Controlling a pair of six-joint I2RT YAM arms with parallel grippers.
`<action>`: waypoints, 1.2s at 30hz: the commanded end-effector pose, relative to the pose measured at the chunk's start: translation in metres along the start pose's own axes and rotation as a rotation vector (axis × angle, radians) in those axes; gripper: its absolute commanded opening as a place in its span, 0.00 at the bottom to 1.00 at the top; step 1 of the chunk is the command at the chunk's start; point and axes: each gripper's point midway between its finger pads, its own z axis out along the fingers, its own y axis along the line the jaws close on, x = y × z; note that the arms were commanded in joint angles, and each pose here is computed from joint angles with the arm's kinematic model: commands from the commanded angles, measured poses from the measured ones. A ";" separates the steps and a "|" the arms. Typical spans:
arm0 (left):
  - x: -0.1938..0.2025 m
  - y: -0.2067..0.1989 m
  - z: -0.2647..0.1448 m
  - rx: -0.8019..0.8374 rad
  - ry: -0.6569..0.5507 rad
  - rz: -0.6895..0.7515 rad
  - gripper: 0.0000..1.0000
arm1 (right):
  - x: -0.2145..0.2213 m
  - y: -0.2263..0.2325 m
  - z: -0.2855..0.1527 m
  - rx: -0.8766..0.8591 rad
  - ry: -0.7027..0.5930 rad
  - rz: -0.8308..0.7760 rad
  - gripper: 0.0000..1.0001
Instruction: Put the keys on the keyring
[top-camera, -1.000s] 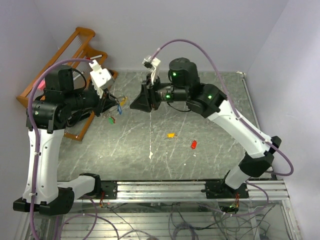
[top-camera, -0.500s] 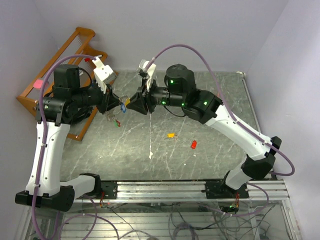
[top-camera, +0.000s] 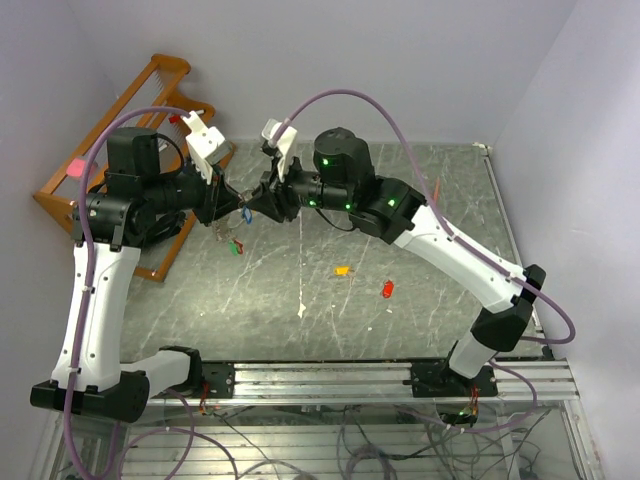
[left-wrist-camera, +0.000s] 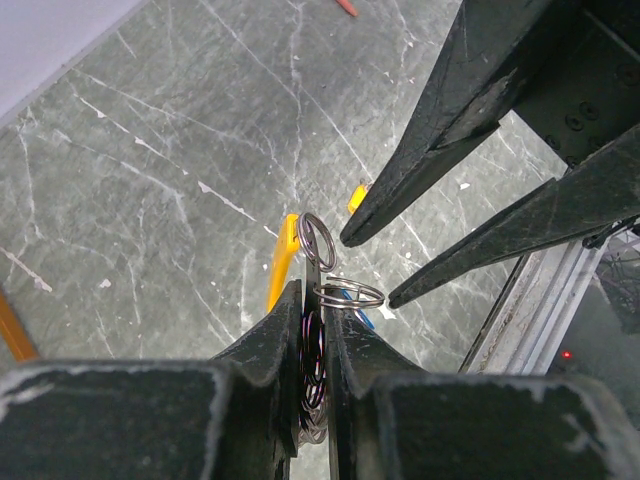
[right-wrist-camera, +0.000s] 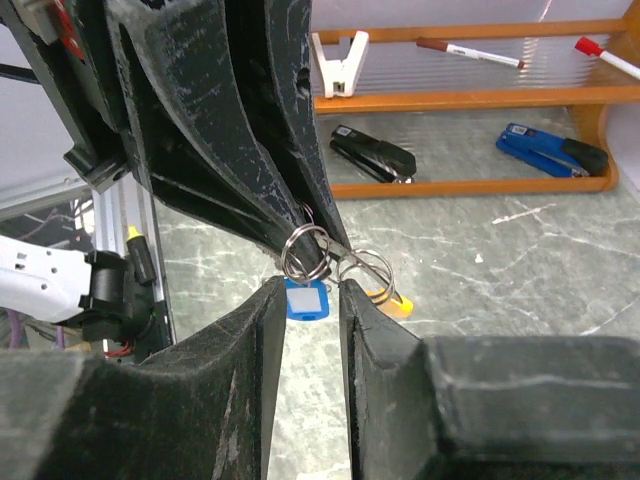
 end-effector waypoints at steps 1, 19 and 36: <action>-0.013 0.000 0.000 0.011 -0.044 0.022 0.07 | -0.022 0.001 0.001 0.005 -0.055 -0.036 0.28; -0.015 0.001 0.000 0.008 -0.047 0.022 0.07 | -0.020 0.007 0.011 -0.017 -0.037 -0.032 0.26; -0.014 -0.001 -0.002 0.012 -0.044 0.033 0.07 | -0.021 0.004 0.010 0.000 -0.044 -0.025 0.07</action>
